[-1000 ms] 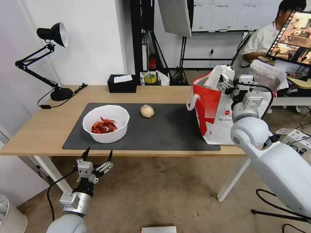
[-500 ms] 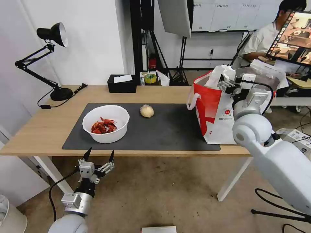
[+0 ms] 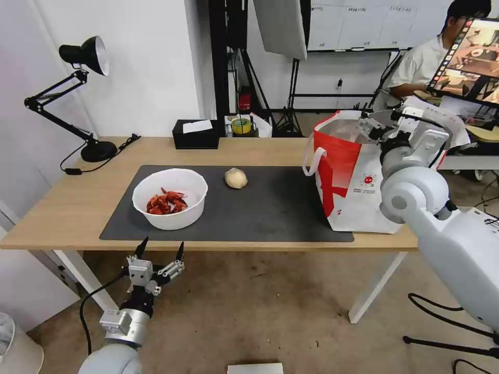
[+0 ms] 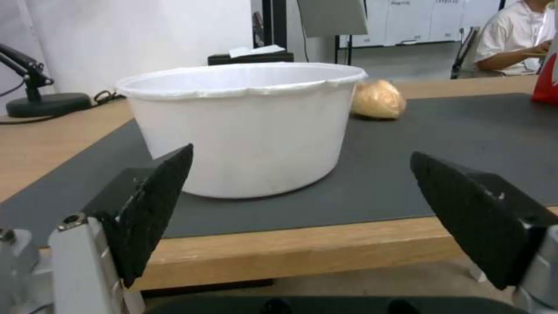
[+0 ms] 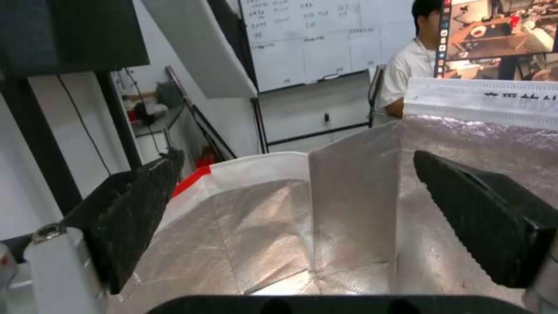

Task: Pick up the trash from the table and place it into the takeout bag.

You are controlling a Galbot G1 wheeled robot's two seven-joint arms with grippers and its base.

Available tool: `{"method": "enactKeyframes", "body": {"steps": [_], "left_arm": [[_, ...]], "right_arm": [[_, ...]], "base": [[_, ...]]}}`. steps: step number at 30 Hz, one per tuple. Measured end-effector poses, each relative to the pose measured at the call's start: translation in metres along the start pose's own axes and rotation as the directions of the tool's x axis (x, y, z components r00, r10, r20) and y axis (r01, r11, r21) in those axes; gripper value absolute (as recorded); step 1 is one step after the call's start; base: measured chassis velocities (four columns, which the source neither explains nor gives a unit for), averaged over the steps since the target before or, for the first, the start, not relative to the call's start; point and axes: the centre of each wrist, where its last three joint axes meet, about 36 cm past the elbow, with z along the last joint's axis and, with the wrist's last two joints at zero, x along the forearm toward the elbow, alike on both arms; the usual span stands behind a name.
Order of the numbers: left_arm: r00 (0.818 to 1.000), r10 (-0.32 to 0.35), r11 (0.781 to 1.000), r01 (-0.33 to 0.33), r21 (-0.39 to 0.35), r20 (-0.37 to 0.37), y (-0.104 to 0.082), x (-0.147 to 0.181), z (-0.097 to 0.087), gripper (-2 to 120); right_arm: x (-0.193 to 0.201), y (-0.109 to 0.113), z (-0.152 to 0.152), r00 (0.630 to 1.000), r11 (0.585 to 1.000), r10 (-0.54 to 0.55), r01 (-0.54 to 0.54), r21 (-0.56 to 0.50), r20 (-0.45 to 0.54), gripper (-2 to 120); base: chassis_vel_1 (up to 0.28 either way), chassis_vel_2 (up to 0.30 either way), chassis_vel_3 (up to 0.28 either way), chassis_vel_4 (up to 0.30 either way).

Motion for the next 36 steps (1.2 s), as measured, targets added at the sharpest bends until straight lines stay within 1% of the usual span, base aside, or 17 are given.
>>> {"method": "enactKeyframes", "body": {"steps": [6,10,12,13,14,16,17,18,20,22,23,26,27,30,32,35,36], "left_arm": [[1.0,0.0,1.0,0.0,-0.001,0.003,0.0,-0.001,-0.001,100],[1.0,-0.001,1.0,0.001,-0.002,0.005,0.001,-0.002,-0.001,100],[1.0,-0.002,1.0,0.002,-0.002,0.008,0.001,-0.002,-0.002,100],[1.0,-0.003,1.0,0.003,-0.002,0.008,0.001,-0.003,-0.002,100],[1.0,-0.003,1.0,0.003,-0.002,0.008,0.001,-0.003,-0.002,100],[1.0,-0.004,1.0,0.004,0.0,0.009,0.001,-0.003,-0.002,100],[1.0,-0.005,1.0,0.005,0.001,0.01,0.001,-0.003,-0.002,100],[1.0,-0.005,1.0,0.005,0.001,0.01,0.001,-0.003,-0.002,100],[1.0,-0.006,1.0,0.006,0.002,0.01,0.001,-0.004,-0.001,100],[1.0,-0.008,1.0,0.008,0.004,0.013,0.0,-0.005,-0.001,100],[1.0,-0.008,1.0,0.008,0.004,0.013,0.0,-0.005,-0.001,100],[1.0,-0.011,1.0,0.011,0.004,0.017,0.0,-0.005,-0.002,100],[1.0,-0.011,1.0,0.011,0.004,0.017,0.0,-0.005,-0.002,100],[1.0,-0.014,1.0,0.014,0.001,0.019,0.001,-0.003,-0.003,100],[1.0,-0.015,1.0,0.015,0.0,0.019,0.001,-0.002,-0.003,100],[1.0,-0.018,1.0,0.018,-0.007,0.019,0.002,0.0,-0.002,100],[1.0,-0.018,1.0,0.018,-0.01,0.022,0.002,0.001,-0.001,100]], "right_arm": [[0.001,0.0,-0.001,1.0,1.0,-0.006,0.006,0.009,0.015,100],[0.009,-0.002,-0.002,0.998,0.999,-0.053,0.052,0.01,0.045,100],[0.024,-0.006,-0.002,0.988,0.99,-0.14,0.14,0.006,0.062,100],[0.034,-0.009,0.001,0.977,0.979,-0.202,0.202,0.002,0.068,100],[0.034,-0.009,0.001,0.977,0.979,-0.202,0.202,0.002,0.068,100],[0.053,-0.016,0.011,0.951,0.953,-0.303,0.303,-0.004,0.062,100],[0.066,-0.021,0.017,0.932,0.934,-0.357,0.358,-0.004,0.068,100],[0.066,-0.021,0.017,0.932,0.934,-0.357,0.358,-0.004,0.068,100],[0.087,-0.029,0.028,0.893,0.897,-0.439,0.442,-0.003,0.092,100],[0.103,-0.035,0.037,0.866,0.872,-0.485,0.489,-0.002,0.123,100],[0.103,-0.035,0.037,0.866,0.872,-0.485,0.489,-0.002,0.123,100],[0.126,-0.045,0.057,0.842,0.851,-0.519,0.525,-0.004,0.145,100],[0.126,-0.045,0.057,0.842,0.851,-0.519,0.525,-0.004,0.145,100],[0.143,-0.059,0.075,0.824,0.84,-0.539,0.542,0.036,0.175,100],[0.146,-0.062,0.079,0.82,0.838,-0.543,0.545,0.044,0.181,100],[0.156,-0.072,0.092,0.815,0.837,-0.545,0.542,0.074,0.197,100],[0.161,-0.078,0.101,0.815,0.838,-0.545,0.54,0.084,0.196,100]], "base": [[0.0,0.0,0.0,0.0],[0.0,0.0,0.0,0.0],[0.0,0.0,0.0,0.0],[0.0,0.0,0.0,0.0],[0.0,0.0,0.0,0.0],[0.0,0.0,0.0,0.0],[0.0,0.0,0.0,0.0],[0.0,0.0,0.0,0.0],[0.0,0.0,0.0,0.0],[0.0,0.0,0.0,0.0],[0.0,0.0,0.0,0.0],[0.0,0.0,0.0,0.0],[0.0,0.0,0.0,0.0],[0.0,0.0,0.0,0.0],[0.0,0.0,0.0,0.0],[0.0,0.0,0.0,0.0],[0.0,0.0,0.0,0.0]]}}
